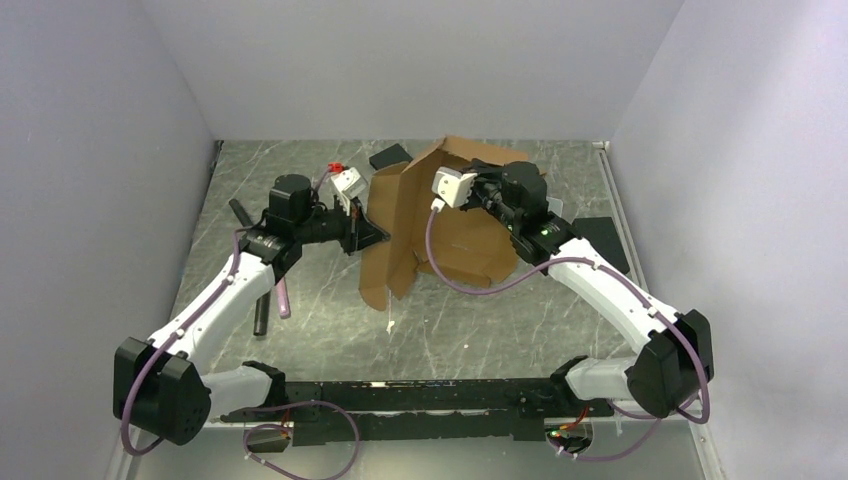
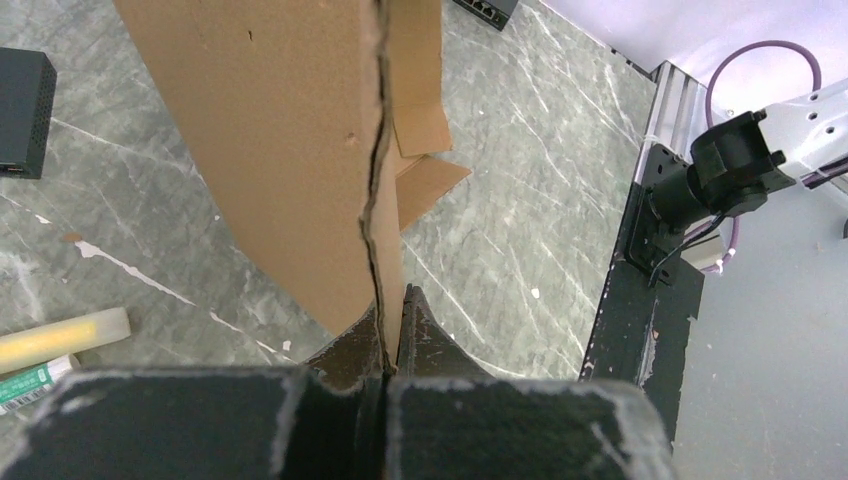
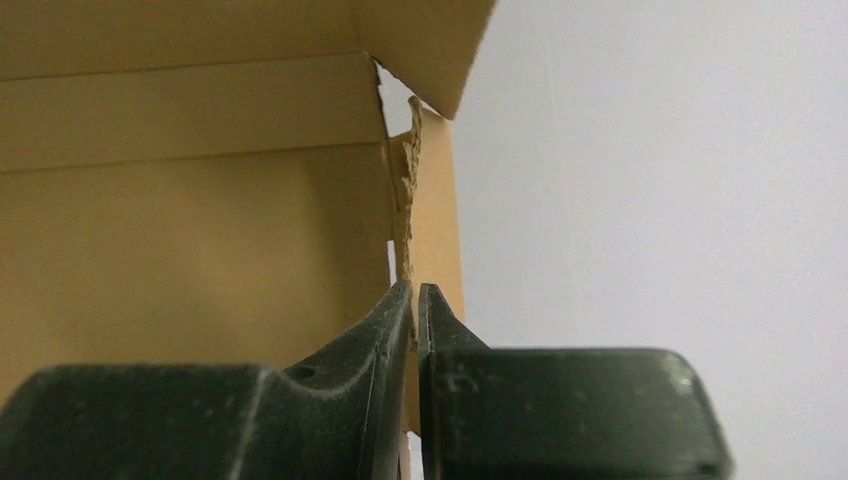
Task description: Fold the paper box
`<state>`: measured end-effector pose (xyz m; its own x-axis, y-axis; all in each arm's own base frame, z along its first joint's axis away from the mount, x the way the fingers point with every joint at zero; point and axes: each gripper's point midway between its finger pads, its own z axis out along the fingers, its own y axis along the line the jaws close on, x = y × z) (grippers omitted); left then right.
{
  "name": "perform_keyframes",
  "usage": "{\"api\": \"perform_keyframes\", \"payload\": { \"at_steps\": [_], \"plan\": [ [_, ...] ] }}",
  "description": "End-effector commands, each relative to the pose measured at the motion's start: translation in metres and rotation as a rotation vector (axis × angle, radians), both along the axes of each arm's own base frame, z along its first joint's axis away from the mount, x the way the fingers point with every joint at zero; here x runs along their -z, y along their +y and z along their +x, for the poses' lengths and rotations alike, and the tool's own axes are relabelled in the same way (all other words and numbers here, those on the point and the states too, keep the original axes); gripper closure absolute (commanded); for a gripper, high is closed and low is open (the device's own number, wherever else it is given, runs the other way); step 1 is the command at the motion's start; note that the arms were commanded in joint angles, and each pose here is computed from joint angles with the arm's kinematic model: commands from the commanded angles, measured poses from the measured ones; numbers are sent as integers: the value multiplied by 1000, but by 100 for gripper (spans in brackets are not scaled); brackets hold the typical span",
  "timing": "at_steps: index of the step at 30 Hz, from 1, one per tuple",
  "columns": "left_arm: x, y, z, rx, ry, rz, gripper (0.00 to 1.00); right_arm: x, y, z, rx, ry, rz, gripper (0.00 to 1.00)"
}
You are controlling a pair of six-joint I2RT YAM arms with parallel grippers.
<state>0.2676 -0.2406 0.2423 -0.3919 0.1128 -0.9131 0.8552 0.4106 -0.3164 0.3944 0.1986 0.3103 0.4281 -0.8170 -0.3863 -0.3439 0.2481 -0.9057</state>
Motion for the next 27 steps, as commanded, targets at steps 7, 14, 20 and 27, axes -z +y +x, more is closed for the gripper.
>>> {"api": "perform_keyframes", "payload": {
  "at_steps": [7,14,20,27],
  "plan": [
    [-43,-8,17,-35,-66,-89,100,1,13,-9,-78,57,-9,93],
    [-48,-13,16,-3,-73,-108,100,-6,19,-8,-91,84,31,94],
    [-40,-9,17,-6,-73,-54,100,-45,21,-24,-170,243,205,69],
    [-31,-3,23,-18,-121,11,100,-86,-45,-19,-145,380,546,28]
  ]
}}
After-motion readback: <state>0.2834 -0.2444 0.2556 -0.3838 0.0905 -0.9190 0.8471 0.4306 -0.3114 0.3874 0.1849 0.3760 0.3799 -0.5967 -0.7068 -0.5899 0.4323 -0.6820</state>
